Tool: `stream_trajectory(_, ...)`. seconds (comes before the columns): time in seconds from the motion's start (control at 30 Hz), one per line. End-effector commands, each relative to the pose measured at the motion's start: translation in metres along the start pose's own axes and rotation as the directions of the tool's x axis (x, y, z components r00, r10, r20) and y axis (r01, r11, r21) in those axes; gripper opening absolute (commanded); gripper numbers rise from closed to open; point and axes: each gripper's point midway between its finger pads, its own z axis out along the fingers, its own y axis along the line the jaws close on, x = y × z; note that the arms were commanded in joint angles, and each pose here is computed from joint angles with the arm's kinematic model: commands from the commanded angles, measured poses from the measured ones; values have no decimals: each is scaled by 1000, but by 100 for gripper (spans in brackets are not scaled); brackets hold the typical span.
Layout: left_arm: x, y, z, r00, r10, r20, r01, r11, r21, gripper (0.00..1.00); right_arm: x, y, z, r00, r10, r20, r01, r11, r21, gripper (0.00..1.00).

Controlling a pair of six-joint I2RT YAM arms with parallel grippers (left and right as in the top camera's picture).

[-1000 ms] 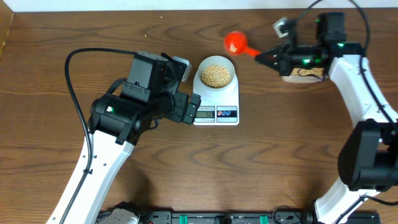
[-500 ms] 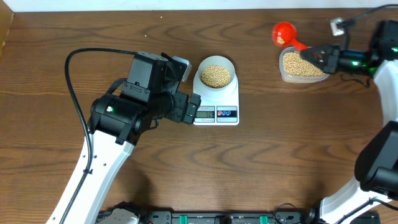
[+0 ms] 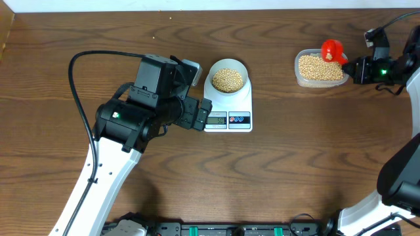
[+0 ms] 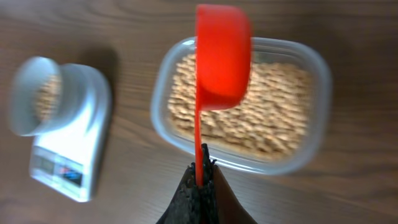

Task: Scoop item into bowl and weigh 50g on scale
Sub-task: 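Carry the red scoop right to the soybean tub with the right gripper, then lower the scoop into the tub and release it from the right gripper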

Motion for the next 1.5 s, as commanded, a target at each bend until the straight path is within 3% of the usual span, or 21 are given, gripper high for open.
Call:
stream_trajectory(0.0,-2,3,0,1000,14,2,-14,1000,-12,98,-13,-10,-19,990,-137,-41,143,961,235,1)
stream_trajectory(0.23,-2,3,0,1000,14,2,-14,1000,-12,98,-4,1,-5,922,-306,-239,376,855,357,1)
stream_trajectory(0.53,-2,3,0,1000,14,2,-14,1000,-12,98,-8,-1,-17,812,-331,-480,576,585,571,1)
stream_trajectory(0.67,-2,3,0,1000,14,2,-14,1000,-12,98,-7,2,-17,804,-333,-492,587,572,573,1)
stream_trajectory(0.83,-2,3,0,1000,14,2,-14,1000,-12,98,1,17,-3,810,-363,-460,573,657,490,1)
stream_trajectory(1.0,-2,3,0,1000,14,2,-14,1000,-12,98,2,40,15,891,-323,-320,434,815,384,1)
stream_trajectory(1.2,-2,3,0,1000,14,2,-14,1000,-12,98,1,51,18,988,-61,-145,97,960,261,1)
stream_trajectory(1.4,-2,3,0,1000,14,2,-14,1000,-12,98,3,40,12,955,294,-42,-275,929,247,2)
stream_trajectory(1.47,-2,3,0,1000,14,2,-14,1000,-12,98,7,38,14,924,382,-28,-363,897,252,8)
